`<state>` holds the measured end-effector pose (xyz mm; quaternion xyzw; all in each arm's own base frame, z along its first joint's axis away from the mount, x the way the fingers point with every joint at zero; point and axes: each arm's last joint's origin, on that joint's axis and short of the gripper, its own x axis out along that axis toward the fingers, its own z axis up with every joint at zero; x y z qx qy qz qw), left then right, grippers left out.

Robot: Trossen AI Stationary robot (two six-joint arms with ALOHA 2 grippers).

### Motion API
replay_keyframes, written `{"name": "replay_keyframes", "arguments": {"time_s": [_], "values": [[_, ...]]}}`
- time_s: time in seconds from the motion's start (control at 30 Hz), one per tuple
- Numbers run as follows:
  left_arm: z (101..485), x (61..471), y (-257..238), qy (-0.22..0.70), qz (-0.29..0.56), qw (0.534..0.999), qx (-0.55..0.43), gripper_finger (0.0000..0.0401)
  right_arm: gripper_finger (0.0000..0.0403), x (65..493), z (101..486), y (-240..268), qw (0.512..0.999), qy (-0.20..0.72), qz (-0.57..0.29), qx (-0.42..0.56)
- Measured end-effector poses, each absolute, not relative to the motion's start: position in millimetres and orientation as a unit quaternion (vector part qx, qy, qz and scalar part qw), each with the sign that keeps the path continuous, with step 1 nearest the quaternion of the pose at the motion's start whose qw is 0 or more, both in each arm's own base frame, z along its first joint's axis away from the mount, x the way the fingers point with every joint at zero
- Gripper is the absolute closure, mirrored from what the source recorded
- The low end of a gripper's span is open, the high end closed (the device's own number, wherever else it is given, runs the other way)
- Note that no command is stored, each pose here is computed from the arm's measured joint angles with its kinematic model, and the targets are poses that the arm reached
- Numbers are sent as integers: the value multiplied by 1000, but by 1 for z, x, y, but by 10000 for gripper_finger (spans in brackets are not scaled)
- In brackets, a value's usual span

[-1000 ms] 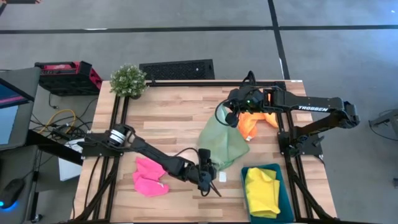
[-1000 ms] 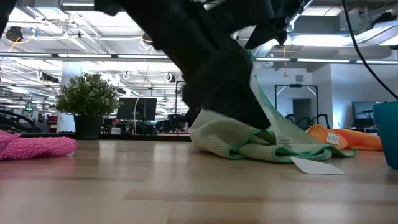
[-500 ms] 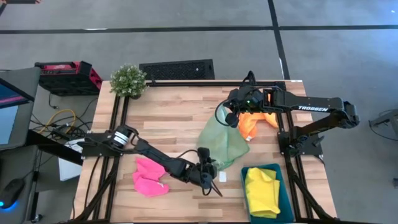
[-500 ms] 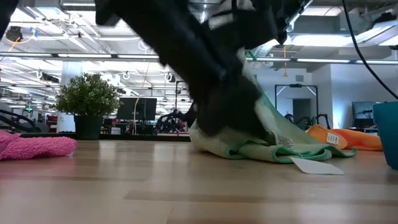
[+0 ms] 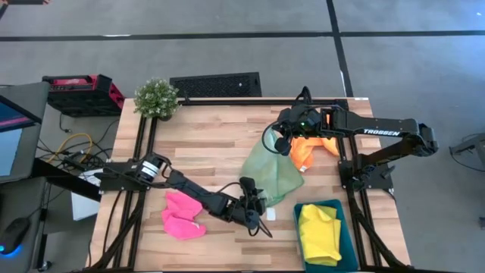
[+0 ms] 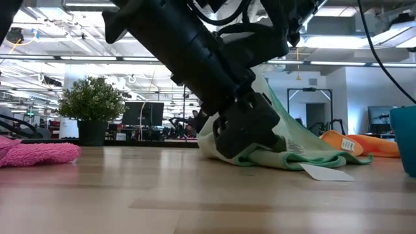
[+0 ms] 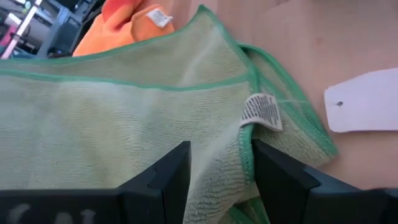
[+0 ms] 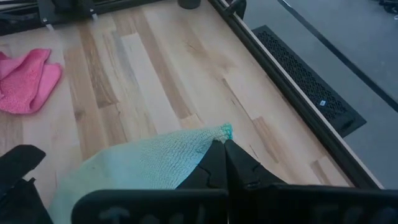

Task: Fold microfiber towels
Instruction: Fold the green microfiber towel

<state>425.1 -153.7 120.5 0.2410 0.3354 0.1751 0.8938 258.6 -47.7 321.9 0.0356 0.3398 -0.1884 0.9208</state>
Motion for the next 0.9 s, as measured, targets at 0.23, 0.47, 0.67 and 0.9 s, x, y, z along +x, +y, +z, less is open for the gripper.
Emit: {"name": "replay_keyframes", "arguments": {"time_s": [0.23, 0.47, 0.67, 0.9], "values": [[120, 426, -152, 336, 176, 894, 237, 325, 401, 259, 322, -48, 921, 340, -189, 35], [122, 424, -153, 346, 167, 888, 254, 396, 400, 259, 322, -48, 921, 342, -185, 25], [150, 415, -149, 348, 178, 886, 251, 399, 400, 250, 328, -52, 921, 336, -194, 27], [206, 395, -138, 341, 207, 885, 239, 400, 400, 226, 337, -53, 915, 346, -204, 29]]}}
